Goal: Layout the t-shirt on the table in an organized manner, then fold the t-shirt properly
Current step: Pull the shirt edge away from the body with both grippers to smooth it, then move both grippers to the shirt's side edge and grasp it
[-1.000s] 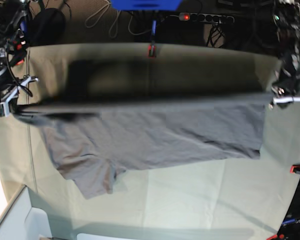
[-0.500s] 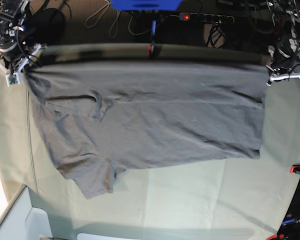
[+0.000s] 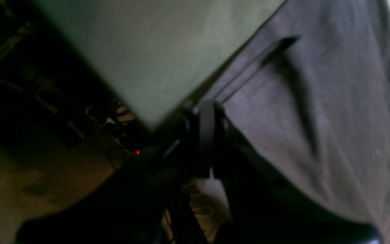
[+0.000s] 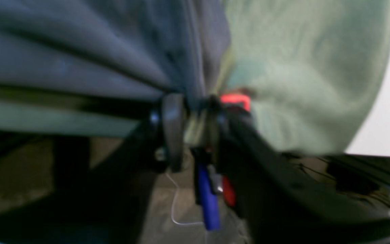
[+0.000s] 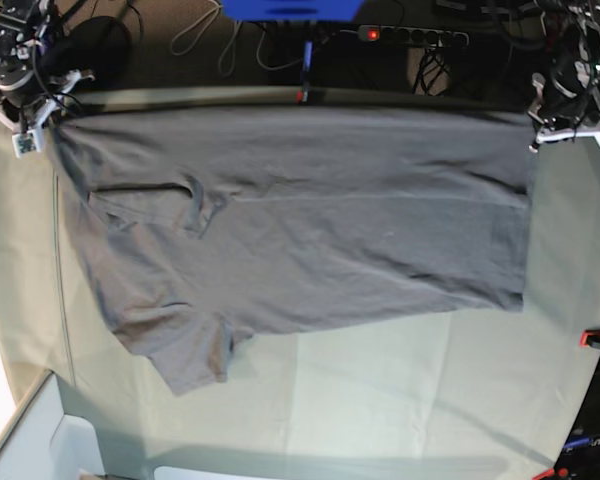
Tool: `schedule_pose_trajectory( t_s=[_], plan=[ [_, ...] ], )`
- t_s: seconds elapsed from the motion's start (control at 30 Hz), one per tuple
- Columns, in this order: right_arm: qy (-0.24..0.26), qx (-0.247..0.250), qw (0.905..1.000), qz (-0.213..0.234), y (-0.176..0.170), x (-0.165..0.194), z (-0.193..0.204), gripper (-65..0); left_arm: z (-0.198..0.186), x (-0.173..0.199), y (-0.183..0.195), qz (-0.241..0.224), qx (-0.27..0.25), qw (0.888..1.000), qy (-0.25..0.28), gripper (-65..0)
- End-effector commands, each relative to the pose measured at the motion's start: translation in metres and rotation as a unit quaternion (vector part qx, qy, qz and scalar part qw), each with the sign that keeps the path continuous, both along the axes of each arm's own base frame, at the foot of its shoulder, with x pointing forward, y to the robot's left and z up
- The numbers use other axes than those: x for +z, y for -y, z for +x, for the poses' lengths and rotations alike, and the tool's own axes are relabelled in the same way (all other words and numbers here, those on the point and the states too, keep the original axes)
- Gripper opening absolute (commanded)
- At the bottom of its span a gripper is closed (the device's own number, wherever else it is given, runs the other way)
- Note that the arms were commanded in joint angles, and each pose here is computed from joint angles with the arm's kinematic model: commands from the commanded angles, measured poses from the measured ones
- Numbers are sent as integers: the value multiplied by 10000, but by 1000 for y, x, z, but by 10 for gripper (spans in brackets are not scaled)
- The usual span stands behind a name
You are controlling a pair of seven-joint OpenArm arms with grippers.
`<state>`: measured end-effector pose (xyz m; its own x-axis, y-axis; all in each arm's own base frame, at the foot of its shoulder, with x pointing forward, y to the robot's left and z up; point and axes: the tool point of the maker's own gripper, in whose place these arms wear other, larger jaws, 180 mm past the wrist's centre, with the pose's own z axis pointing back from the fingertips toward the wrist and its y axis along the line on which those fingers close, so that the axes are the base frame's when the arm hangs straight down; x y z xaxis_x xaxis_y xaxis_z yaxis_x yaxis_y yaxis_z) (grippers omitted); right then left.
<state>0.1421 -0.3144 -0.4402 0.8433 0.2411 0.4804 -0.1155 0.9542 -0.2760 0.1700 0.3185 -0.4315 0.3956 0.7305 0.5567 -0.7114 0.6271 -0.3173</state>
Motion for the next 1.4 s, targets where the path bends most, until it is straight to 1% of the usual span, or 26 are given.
schedule_pose_trajectory(
  t_s=[0.0, 0.03, 0.1, 0.17, 0.2, 0.27, 0.37, 0.43, 0.57, 0.7, 0.73, 0.8, 0.9, 0.93, 0.97, 1.07, 1.13, 1.23, 1.37],
  plan=[
    [166, 36, 9998, -101, 6, 11, 6, -430, 1, 8, -8, 169, -1, 9998, 76, -556],
    [180, 31, 9998, -109, 7, 12, 7, -392, -3, 7, -9, 170, 5, 9999, 26, -517],
    [238, 71, 9995, -197, 11, 18, 11, -338, -9, 6, -9, 180, 19, 9998, -38, -424],
    [368, 39, 9988, -323, 15, 30, 14, -310, -10, 7, -8, 193, -24, 9998, -35, -344],
    [440, -29, 9983, -380, 19, 35, 13, -309, -10, 7, -8, 202, -38, 9998, -32, -322],
    [640, -177, 9964, -530, 27, 51, 15, -310, -9, 9, -11, 233, -28, 9997, -19, -300],
    [1003, -197, 9929, -609, 27, 71, 33, -310, -4, 22, -25, 353, 176, 9990, 193, -292],
    [1168, -173, 9913, -588, 24, 77, 45, -310, 16, 39, -30, 434, 219, 9975, 520, -288],
    [1574, -241, 9860, -487, 23, 89, 80, -307, 76, 73, -30, 454, 212, 9906, 1270, -288],
    [1880, -363, 9813, -222, 22, 91, 114, -308, 134, 83, -29, 151, 358, 9843, 1724, -288],
    [1921, -394, 9805, -149, 22, 90, 122, -308, 151, 81, -25, 86, 304, 9845, 1727, -288],
    [1989, -439, 9790, -31, 22, 88, 134, -308, 176, 67, -20, 45, 240, 9876, 1550, -288],
    [1818, -312, 9827, -134, 17, 82, 149, -309, 209, 42, -14, 187, 70, 9943, 1043, -288],
    [1740, -249, 9843, -156, 15, 78, 153, -309, 219, 33, -11, 250, -27, 9960, 853, -288],
    [1672, -214, 9856, -161, 13, 74, 155, -309, 229, 29, -7, 367, -181, 9961, 778, -288],
    [1587, -100, 9871, -166, 6, 69, 169, -309, 262, 25, 6, 907, -778, 9890, 867, -288],
    [1525, -78, 9882, -132, 4, 65, 174, -309, 273, 22, 9, 1241, -977, 9838, 851, -288],
    [1471, -92, 9891, 1, 1, 58, 187, -308, 281, 13, 11, 1548, -1121, 9789, 726, -288],
    [1434, -109, 9895, 164, 1, 53, 201, -307, 278, 5, 9, 1810, -1212, 9738, 659, -288]
  ],
)
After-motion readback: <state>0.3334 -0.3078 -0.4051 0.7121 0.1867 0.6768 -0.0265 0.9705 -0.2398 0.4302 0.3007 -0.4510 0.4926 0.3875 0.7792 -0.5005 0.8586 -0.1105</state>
